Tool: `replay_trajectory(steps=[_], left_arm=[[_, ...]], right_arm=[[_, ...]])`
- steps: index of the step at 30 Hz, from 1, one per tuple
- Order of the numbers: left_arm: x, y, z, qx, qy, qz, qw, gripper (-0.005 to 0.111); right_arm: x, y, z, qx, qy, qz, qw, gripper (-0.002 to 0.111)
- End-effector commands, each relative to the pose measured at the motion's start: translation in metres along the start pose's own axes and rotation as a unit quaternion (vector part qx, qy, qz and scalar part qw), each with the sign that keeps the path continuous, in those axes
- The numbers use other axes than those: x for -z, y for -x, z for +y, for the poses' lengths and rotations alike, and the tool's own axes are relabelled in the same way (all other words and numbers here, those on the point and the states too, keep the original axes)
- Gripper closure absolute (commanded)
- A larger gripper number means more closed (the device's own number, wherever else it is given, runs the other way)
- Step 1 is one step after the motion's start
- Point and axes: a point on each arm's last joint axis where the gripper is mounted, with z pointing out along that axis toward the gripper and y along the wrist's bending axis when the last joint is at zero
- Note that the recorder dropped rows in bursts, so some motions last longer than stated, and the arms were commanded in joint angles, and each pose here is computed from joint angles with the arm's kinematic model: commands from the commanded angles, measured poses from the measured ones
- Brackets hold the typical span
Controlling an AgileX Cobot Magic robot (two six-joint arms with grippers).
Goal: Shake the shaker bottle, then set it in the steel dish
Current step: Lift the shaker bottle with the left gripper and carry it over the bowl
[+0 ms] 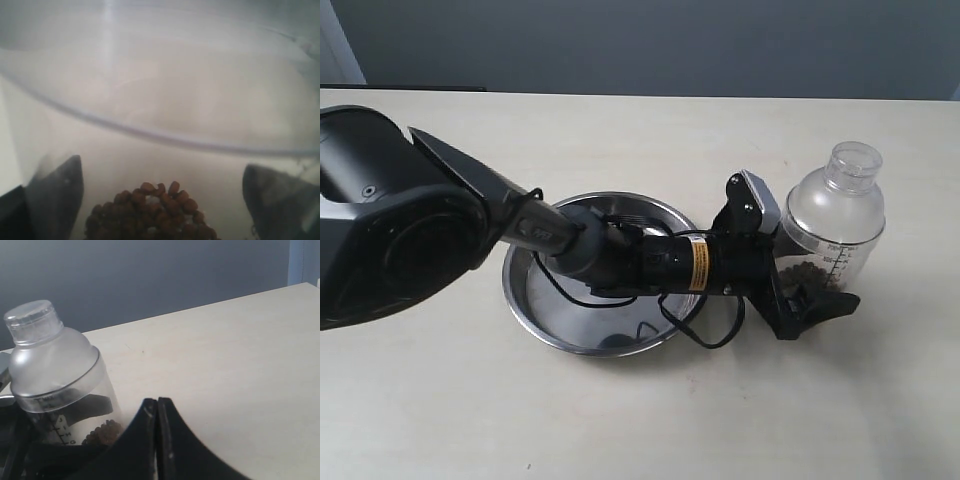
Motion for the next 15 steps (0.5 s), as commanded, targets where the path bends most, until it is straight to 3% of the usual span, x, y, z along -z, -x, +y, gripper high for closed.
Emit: replay_trajectory(steps=[1, 9, 15], left_arm=[[-0.002, 0.005, -0.001, 0.018, 0.005, -0.026, 0.999, 0.106], [-0.001, 0.016, 0.004, 0.015, 0.047, 0.0, 0.999, 0.106], [0.006, 0.073, -0.006, -0.029, 0.067, -0.013, 0.997, 0.106]], right_arm=[[0.0, 0.0, 0.0, 0.002, -0.001, -0.005, 1.0, 0.109], [0.0, 0.0, 0.0, 0.002, -0.001, -0.005, 1.0, 0.109], [0.0, 0.0, 0.0, 0.002, -0.001, -0.005, 1.0, 0.109]])
